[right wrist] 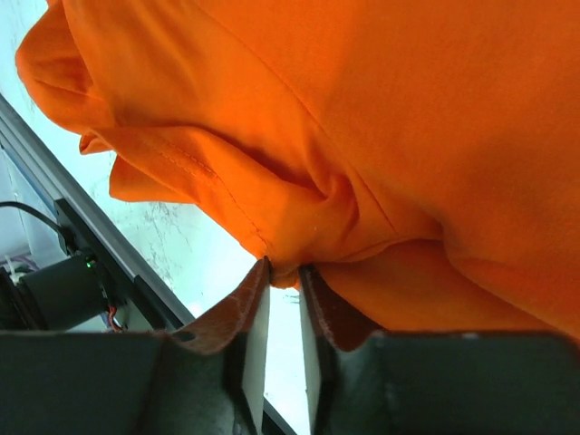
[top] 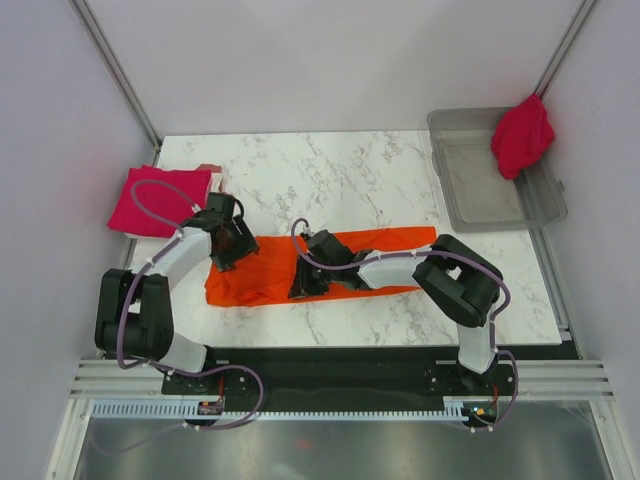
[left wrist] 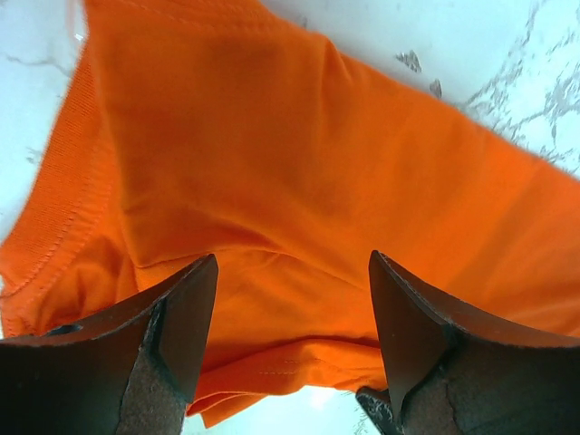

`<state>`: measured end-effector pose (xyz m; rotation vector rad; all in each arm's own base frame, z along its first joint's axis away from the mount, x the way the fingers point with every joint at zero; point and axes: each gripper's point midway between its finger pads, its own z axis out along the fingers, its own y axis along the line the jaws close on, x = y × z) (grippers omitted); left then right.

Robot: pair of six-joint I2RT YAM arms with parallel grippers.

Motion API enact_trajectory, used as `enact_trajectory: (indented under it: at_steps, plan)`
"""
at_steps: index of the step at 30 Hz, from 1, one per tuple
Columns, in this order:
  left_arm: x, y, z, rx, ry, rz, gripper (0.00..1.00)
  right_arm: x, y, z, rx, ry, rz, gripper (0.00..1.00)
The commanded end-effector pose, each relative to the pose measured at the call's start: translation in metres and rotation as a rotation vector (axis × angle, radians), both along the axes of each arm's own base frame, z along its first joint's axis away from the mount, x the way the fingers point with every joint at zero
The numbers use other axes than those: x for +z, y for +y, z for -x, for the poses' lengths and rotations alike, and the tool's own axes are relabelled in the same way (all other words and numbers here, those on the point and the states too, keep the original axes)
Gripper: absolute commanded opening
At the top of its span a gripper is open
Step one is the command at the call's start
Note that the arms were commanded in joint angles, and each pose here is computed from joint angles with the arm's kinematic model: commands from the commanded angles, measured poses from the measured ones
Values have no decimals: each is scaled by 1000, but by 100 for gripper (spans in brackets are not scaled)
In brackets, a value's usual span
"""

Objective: Fold and stack the t-shirts
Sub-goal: Fold the tshirt

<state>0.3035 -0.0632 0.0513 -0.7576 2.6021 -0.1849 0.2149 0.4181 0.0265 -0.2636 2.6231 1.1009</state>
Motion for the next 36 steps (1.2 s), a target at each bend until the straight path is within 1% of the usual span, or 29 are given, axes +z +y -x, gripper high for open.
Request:
enact_trajectory:
  at_steps: [1,2,4,5,7,8,13,16,17,18,19,21,22,23,24,28,30,32,36]
  plan:
    - [-11,-4,3,13,26,-15,75,4,8,-11,-31,-33,-13,25]
    - [-14,-5,2,9,37,-15,75,5,7,-10,-32,-33,-15,20]
    - [-27,-4,5,5,86,-23,75,6,6,-9,-30,-35,-12,16]
    - [-31,-4,6,7,98,-25,75,10,6,-9,-32,-40,-18,10]
    - [-36,-6,7,8,114,-17,75,11,1,-8,-33,-42,-7,5]
    - [-39,-6,8,7,129,-14,75,17,1,-8,-31,-53,-14,0]
    - [-45,-6,8,6,149,-17,75,23,-18,-1,-28,-59,34,0]
    - [-45,-3,8,9,147,-31,75,23,-30,1,-27,-42,45,0]
    - [-46,-2,9,10,151,-36,75,29,-33,2,-18,-37,28,0]
    - [-46,-2,10,10,149,-39,75,28,-38,-1,-26,-34,28,2]
    - [-45,-1,9,12,145,-40,75,25,-45,2,-20,-14,48,14]
    - [-45,0,9,14,142,-48,74,17,-58,1,0,0,103,22]
    - [-45,1,10,12,142,-52,74,16,-59,1,5,-6,119,37]
    - [-45,1,10,12,142,-52,74,13,-63,-1,2,-9,134,45]
    - [-43,1,9,11,137,-51,74,12,-69,-3,-10,-19,156,47]
    - [-40,2,9,8,125,-55,74,26,-71,-5,-14,-52,137,62]
    - [-38,2,10,4,119,-53,74,29,-74,-6,-4,-66,156,63]
    - [-31,0,8,-12,97,-51,74,38,-79,-14,-24,-111,175,62]
    - [-12,2,6,-19,33,-57,75,46,-99,-29,-70,-176,232,56]
